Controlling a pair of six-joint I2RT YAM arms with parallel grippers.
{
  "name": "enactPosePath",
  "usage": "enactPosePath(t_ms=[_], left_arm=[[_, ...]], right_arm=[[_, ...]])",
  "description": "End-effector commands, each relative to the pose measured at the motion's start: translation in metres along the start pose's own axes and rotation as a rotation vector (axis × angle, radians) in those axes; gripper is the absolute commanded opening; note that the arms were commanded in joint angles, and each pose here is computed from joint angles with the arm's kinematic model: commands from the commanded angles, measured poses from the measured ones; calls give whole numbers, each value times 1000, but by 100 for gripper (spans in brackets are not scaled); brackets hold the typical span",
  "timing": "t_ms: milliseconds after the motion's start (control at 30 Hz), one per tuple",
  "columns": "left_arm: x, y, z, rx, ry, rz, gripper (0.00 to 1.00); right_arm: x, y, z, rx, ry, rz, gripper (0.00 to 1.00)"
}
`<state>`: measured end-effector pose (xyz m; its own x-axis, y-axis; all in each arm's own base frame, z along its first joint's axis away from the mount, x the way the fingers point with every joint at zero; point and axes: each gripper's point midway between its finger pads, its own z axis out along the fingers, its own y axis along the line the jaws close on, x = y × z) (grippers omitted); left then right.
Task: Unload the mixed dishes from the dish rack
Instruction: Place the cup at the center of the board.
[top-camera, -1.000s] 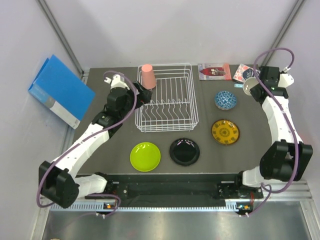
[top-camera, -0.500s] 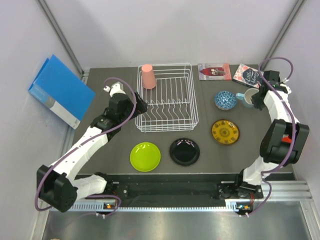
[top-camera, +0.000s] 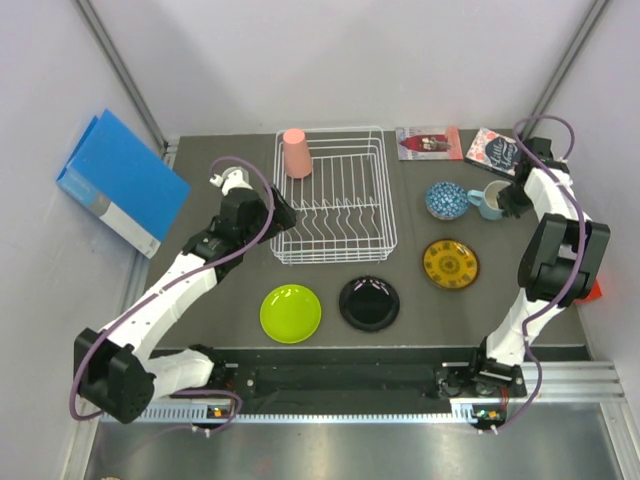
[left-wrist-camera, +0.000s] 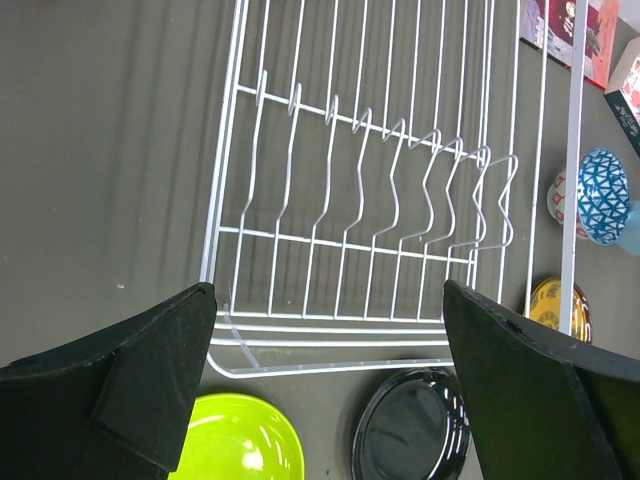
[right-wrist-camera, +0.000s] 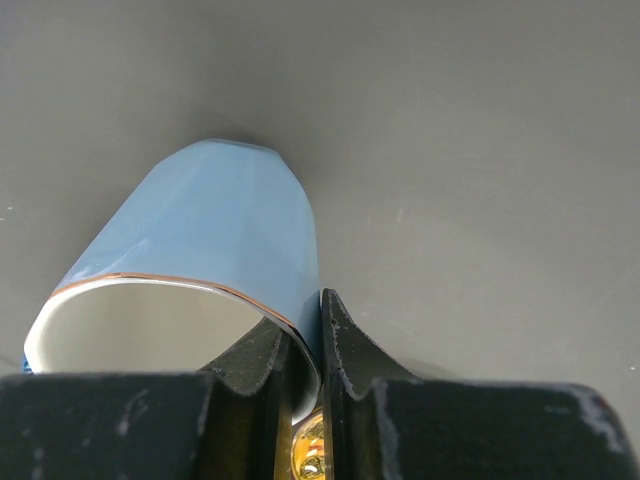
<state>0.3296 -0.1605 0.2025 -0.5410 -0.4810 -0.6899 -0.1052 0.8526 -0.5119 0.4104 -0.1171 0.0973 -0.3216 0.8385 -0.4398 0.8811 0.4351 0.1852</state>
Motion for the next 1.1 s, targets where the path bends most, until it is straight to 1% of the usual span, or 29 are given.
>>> enactPosePath(t_ms=[0, 133, 167, 233, 333, 367, 433, 467, 567, 700, 767, 800, 867, 900, 933, 1000, 1067], left_arm=[[7, 0, 1, 6, 22, 2, 99], [11, 1, 2, 5, 33, 4, 99], [12, 0, 3, 6, 38, 4, 99], [13, 0, 3, 7, 43, 5, 99], [14, 0, 4, 8, 45, 10, 99], [14, -1, 3, 10, 45, 10, 99], [14, -1, 3, 10, 42, 12, 99], [13, -1, 2, 10, 39, 12, 99], [13, 0, 2, 6, 35, 20, 99], [9, 2, -1, 0, 19, 30, 99], [3, 2, -1, -9, -4, 43, 99], [0, 3, 0, -20, -16, 49, 99], [-10, 4, 0, -53, -43, 40, 99], [-19, 4, -1, -71, -73, 33, 99], [-24, 2, -1, -73, -87, 23, 99], [-32, 0, 4, -87, -114, 19, 99], [-45, -10, 9, -76, -149, 35, 99]], right_arm=[[-20, 23, -10, -86, -29, -1, 7], [-24, 28, -17, -126, -43, -4, 17], [-24, 29, -19, -131, -47, -10, 21], [-28, 31, -23, -140, -58, -14, 24], [-34, 34, -34, -168, -79, -13, 32], [-36, 37, -39, -183, -89, -8, 37], [-41, 40, -50, -211, -105, 5, 42], [-42, 41, -53, -221, -107, 16, 46], [-44, 47, -67, -270, -110, 31, 54], [-46, 52, -94, -348, -119, 47, 58], [-49, 63, -114, -438, -136, 73, 59], [-48, 60, -130, -486, -156, 88, 60], [-50, 70, -157, -609, -178, 134, 60], [-46, 66, -172, -653, -188, 151, 60], [-43, 72, -186, -715, -181, 157, 60], [-33, 84, -217, -844, -208, 125, 60], [-10, 97, -253, -983, -211, 33, 60]])
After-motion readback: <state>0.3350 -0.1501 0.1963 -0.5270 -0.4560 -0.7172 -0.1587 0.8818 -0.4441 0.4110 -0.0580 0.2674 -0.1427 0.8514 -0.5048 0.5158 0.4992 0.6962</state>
